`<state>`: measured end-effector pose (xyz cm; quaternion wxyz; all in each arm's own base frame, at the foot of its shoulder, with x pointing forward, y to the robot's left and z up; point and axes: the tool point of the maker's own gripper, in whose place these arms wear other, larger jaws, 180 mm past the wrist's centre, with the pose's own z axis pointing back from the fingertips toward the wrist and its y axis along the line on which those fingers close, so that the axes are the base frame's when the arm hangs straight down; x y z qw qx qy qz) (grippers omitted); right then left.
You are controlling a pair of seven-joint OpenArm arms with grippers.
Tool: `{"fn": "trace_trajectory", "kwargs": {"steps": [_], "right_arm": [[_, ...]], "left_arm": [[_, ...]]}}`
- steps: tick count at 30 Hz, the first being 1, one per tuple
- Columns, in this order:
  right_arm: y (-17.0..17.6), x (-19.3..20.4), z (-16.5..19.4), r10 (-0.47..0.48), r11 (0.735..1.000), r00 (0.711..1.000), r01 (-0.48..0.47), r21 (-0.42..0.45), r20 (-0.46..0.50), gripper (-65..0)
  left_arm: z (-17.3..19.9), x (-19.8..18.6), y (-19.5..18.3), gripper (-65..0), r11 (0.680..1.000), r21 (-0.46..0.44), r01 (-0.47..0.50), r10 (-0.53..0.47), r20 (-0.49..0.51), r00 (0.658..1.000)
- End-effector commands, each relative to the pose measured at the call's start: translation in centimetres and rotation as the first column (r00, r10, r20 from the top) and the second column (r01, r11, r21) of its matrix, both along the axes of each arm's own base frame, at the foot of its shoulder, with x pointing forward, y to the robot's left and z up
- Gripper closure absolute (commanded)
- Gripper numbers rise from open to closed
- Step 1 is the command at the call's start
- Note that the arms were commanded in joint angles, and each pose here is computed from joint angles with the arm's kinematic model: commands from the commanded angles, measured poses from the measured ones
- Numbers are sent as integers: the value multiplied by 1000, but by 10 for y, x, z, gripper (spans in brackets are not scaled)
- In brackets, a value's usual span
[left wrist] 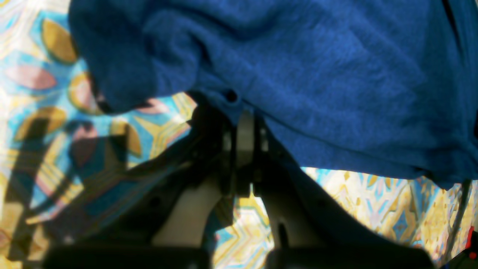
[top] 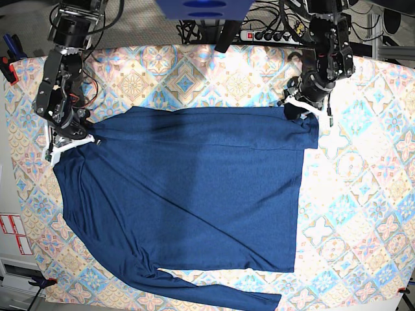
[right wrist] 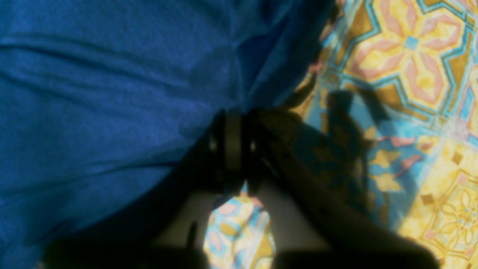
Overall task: Fold the T-shirt properly
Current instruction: 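Lift the shoulder corners with both grippers and shake the shirt flat, then drag the shirt with both grippers away from the collar toward the hem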
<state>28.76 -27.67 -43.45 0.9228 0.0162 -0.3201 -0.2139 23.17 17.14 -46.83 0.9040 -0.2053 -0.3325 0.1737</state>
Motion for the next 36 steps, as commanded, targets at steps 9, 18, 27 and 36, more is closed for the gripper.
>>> {"fn": "trace_trajectory", "kwargs": {"steps": [9, 18, 27, 36], "right_arm": [[-4, 6, 20, 15, 999, 998, -13, -33, 61, 0], [-1, -38, 16, 45, 997, 999, -44, -69, 9, 0], [-5, -32, 22, 37, 996, 999, -34, -76, 35, 0], [-5, 34, 58, 31, 998, 985, -20, -68, 171, 0]], "left_arm": [[30, -17, 33, 0, 991, 122, 54, -61, 48, 997], [46, -57, 58, 0, 966, 230, 117, -128, 34, 991], [71, -40, 91, 0, 971, 238, -26, -8, 140, 990], [91, 20, 109, 0, 980, 111, -164, 128, 277, 952]]}}
